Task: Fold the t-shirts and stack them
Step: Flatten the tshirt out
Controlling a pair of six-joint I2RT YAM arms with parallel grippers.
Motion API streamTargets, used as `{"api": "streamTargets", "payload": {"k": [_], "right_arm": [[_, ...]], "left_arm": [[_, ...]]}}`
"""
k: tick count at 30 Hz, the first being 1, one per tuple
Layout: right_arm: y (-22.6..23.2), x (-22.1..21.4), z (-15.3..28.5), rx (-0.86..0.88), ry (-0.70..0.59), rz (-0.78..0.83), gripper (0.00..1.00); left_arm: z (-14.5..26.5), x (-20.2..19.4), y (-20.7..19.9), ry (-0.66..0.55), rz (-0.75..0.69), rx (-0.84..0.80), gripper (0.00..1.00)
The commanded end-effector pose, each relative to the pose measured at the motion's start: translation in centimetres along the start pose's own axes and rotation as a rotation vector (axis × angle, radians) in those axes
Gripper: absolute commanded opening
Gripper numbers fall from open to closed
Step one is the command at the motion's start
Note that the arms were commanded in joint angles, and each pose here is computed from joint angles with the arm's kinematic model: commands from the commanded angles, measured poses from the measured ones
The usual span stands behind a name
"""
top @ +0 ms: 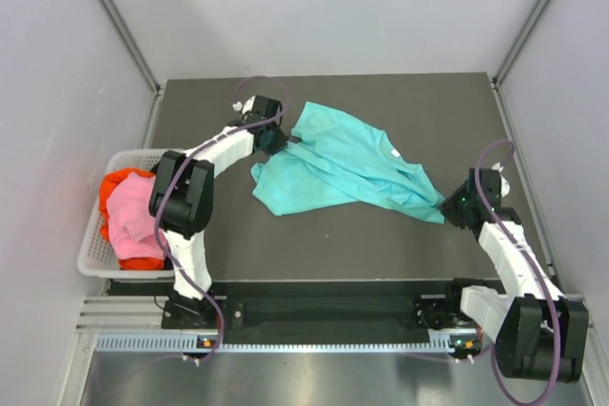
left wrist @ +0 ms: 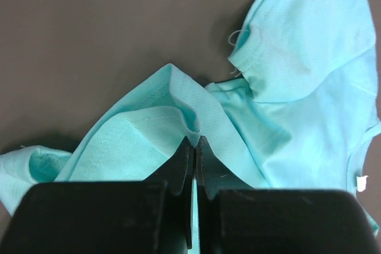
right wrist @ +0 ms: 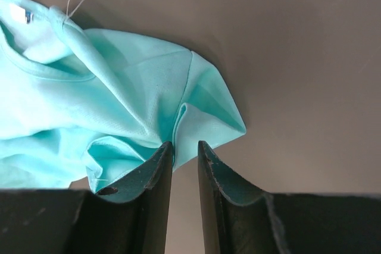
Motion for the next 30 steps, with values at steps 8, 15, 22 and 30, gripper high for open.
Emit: {"api": "streamTargets", "payload": {"k": [8, 15, 22, 30], "right_arm": [[0.2, 1.2, -1.3, 0.003, -0.068, -0.047, 0.19], [0.3, 1.0, -1.8, 0.019, -0.061, -0.047, 0.02], [3.8, 4.0, 0.0, 0.138, -0.161, 0.054, 0.0], [18.2, 14.8, 10.3, 0.461, -0.421, 0.107, 0.0]], "left_arm": [[3.4, 1.3, -1.7, -0.072, -0.036, -0.091, 0.0], [4.7, 1.2, -1.8, -0.083, -0.042, -0.103, 0.0], [7.8, 3.3, -3.6, -0.14, -0.069, -0.145, 0.0], [17.3, 14.7, -11.5, -0.383, -0.137, -0.291, 0.0]]}}
Point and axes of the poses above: each gripper's point midway between its finger pads, its own z axis back along the fingers, its own y axis along the line the jaws close on, x = y × z, the point moved 2 cm from there along z, back along the fingers, and after that the axes turned 11 degrees about -z, right-handed, at the moved point
